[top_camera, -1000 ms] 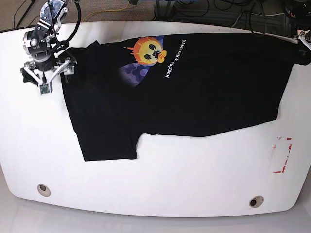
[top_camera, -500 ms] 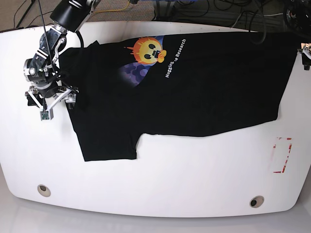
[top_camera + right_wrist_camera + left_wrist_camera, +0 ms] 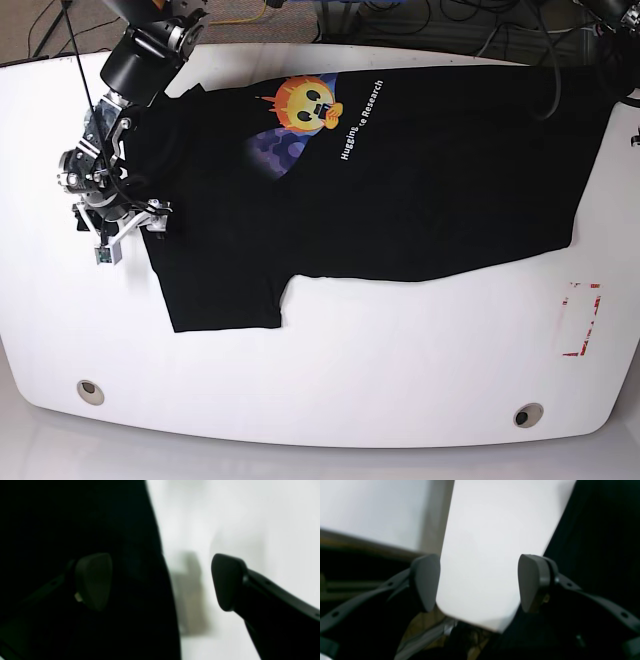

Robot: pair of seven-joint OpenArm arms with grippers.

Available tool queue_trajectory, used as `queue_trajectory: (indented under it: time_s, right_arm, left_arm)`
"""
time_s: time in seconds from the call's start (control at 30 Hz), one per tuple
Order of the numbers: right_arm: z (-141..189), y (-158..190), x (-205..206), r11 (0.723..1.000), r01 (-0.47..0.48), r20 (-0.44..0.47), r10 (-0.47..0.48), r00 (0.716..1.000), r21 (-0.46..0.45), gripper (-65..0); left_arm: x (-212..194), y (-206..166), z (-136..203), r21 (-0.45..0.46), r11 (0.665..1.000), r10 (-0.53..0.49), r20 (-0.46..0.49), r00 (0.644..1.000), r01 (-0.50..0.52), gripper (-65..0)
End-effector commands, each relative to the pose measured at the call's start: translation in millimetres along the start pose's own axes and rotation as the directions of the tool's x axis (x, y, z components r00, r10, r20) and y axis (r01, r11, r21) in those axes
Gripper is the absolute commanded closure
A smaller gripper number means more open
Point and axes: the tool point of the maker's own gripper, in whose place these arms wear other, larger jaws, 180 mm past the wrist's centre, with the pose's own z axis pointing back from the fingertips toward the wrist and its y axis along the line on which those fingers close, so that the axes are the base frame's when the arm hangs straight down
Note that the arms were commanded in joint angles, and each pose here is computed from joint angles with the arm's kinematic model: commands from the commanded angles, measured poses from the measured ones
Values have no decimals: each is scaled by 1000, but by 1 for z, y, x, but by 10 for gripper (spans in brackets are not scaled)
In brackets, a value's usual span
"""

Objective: Layout the t-shirt on the table in an organized manner, then fold the t-shirt properly

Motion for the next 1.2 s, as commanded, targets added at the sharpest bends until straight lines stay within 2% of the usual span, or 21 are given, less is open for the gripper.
queue_trajectory:
  time_s: [0.0, 0.27, 0.4, 0.47, 0.6, 0.73, 0.9, 0.97, 1.17]
  right_arm:
    - [-1, -4, 15, 1000, 9, 46, -9, 999, -2, -599]
    - [-9, 14, 3, 999, 15, 19, -16, 1000, 37, -599]
    - [-14, 33, -8, 997, -16, -10, 17, 1000, 76, -595]
    - [-14, 39, -13, 996, -27, -21, 29, 999, 88, -572]
    - [-14, 45, -13, 994, -47, -18, 49, 999, 96, -457]
    - [-14, 56, -14, 993, -45, -11, 47, 999, 113, -244]
    - [-13, 56, -10, 993, -52, -3, 53, 999, 109, -57]
    - [-12, 55, -9, 993, -58, 1, 58, 998, 106, -24]
    - [-11, 56, -3, 993, -66, 14, 65, 998, 102, -19]
  left_arm:
    - [15, 13, 5, 49, 998, -27, 31, 999, 25, -453]
    - [22, 25, 4, 106, 994, -26, 25, 999, 23, -453]
    - [29, 19, 0, 94, 995, -34, 37, 999, 31, -453]
    - [32, 14, -3, 79, 996, -46, 38, 998, 43, -453]
    - [36, 2, -8, 50, 997, -67, 41, 997, 65, -453]
    - [40, -15, -15, 17, 994, -111, 31, 993, 111, -453]
    - [49, -36, -27, -16, 991, -132, 32, 991, 133, -458]
    - [50, -42, -35, -26, 992, -122, 21, 992, 122, -460]
    - [52, -53, -68, -77, 995, -61, -5, 998, 61, -494]
